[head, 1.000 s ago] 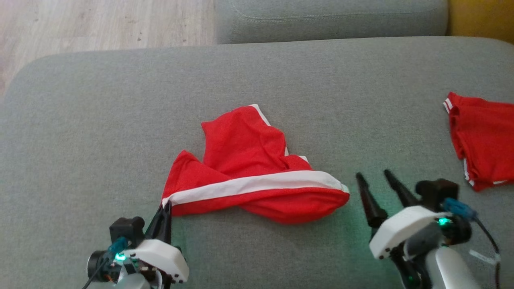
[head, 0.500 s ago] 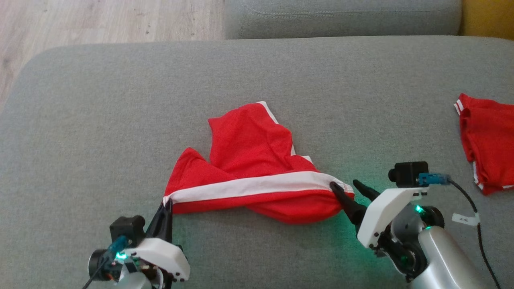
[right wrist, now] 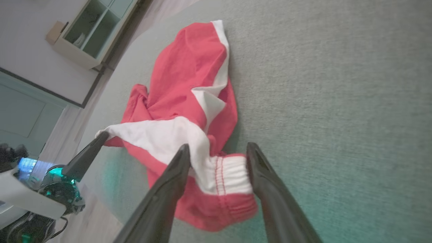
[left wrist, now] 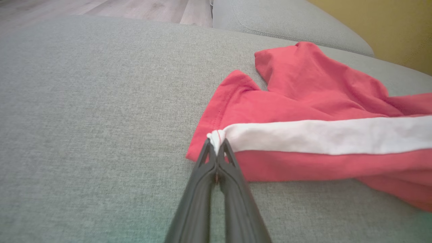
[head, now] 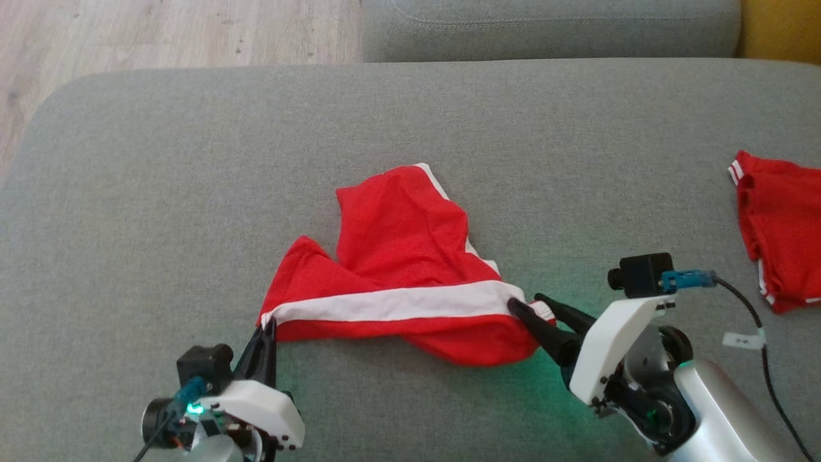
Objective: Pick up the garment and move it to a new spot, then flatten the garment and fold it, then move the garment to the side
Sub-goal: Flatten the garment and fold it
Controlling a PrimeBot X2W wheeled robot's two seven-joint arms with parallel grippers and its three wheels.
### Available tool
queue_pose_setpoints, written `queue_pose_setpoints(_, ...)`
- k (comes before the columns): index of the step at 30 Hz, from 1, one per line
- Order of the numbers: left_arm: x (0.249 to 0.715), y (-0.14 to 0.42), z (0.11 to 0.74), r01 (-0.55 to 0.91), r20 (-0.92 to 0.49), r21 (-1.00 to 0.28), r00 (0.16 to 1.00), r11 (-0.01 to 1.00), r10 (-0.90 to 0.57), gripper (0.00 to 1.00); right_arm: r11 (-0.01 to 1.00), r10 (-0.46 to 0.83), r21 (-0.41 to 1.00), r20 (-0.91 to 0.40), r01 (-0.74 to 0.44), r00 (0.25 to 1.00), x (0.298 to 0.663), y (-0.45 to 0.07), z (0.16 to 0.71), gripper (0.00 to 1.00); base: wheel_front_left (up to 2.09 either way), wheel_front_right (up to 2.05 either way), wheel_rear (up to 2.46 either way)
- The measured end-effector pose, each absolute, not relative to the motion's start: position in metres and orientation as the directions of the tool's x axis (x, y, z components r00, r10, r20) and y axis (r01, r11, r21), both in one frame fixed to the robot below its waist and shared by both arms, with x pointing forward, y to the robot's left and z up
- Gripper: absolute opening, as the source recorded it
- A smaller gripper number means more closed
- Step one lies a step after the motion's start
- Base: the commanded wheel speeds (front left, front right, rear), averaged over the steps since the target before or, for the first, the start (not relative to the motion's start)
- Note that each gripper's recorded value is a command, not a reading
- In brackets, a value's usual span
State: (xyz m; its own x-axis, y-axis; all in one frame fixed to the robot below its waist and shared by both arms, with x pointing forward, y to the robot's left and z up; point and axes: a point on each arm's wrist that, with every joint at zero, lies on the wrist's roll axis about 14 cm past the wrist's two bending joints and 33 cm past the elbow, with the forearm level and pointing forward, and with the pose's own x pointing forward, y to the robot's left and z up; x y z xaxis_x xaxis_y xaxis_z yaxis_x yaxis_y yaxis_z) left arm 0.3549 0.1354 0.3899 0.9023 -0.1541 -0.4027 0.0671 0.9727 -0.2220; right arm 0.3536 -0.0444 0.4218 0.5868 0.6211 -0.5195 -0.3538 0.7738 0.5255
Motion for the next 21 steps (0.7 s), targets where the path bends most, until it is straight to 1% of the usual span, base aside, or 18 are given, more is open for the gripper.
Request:
queue_pose_setpoints(2, 0.355, 0.135, 0.39, 0.068, -0.403, -0.222, 0.902, 0.973, -0.155, 0.0, 0.768, 0.632, 0.522, -0.522, -0.372, 0.573, 0.351, -0.042, 0.423, 0.78, 0.0, 0.0, 0.0)
queue_pose_setpoints(6, 0.355, 0.134, 0.391, 0.071, -0.399, -0.222, 0.903, 0.972, -0.157, 0.0, 0.79, 0.612, 0.471, -0.557, -0.393, 0.562, 0.348, -0.053, 0.418, 0.87, 0.0, 0.0, 0.0)
queue_pose_setpoints(7, 0.355, 0.134, 0.391, 0.071, -0.399, -0.224, 0.903, 0.972, -0.157, 0.0, 0.797, 0.602, 0.459, -0.566, -0.392, 0.563, 0.348, -0.056, 0.416, 0.87, 0.0, 0.0, 0.0)
queue_pose_setpoints(10, 0.355, 0.133, 0.392, 0.072, -0.398, -0.227, 0.903, 0.971, -0.16, 0.0, 0.8, 0.598, 0.459, -0.574, -0.386, 0.559, 0.344, -0.058, 0.412, 0.86, 0.0, 0.0, 0.0)
queue_pose_setpoints(11, 0.355, 0.133, 0.392, 0.074, -0.397, -0.226, 0.903, 0.971, -0.162, 0.0, 0.802, 0.597, 0.465, -0.584, -0.376, 0.55, 0.337, -0.059, 0.408, 0.82, 0.0, 0.0, 0.0)
queue_pose_setpoints(14, 0.355, 0.132, 0.393, 0.079, -0.395, -0.226, 0.904, 0.971, -0.165, 0.0, 0.802, 0.595, 0.474, -0.593, -0.363, 0.542, 0.328, -0.06, 0.402, 0.49, 0.0, 0.0, 0.0)
queue_pose_setpoints(19, 0.355, 0.13, 0.394, 0.09, -0.391, -0.222, 0.904, 0.971, -0.173, 0.0, 0.795, 0.603, 0.482, -0.56, -0.369, 0.568, 0.33, -0.058, 0.411, 0.28, 0.0, 0.0, 0.0)
queue_pose_setpoints(20, 0.355, 0.13, 0.394, 0.092, -0.391, -0.221, 0.904, 0.971, -0.175, 0.0, 0.794, 0.604, 0.481, -0.554, -0.371, 0.573, 0.331, -0.058, 0.413, 0.23, 0.0, 0.0, 0.0)
queue_pose_setpoints(21, 0.355, 0.13, 0.394, 0.095, -0.39, -0.22, 0.904, 0.971, -0.177, 0.0, 0.792, 0.606, 0.482, -0.549, -0.374, 0.576, 0.331, -0.057, 0.415, 0.14, 0.0, 0.0, 0.0)
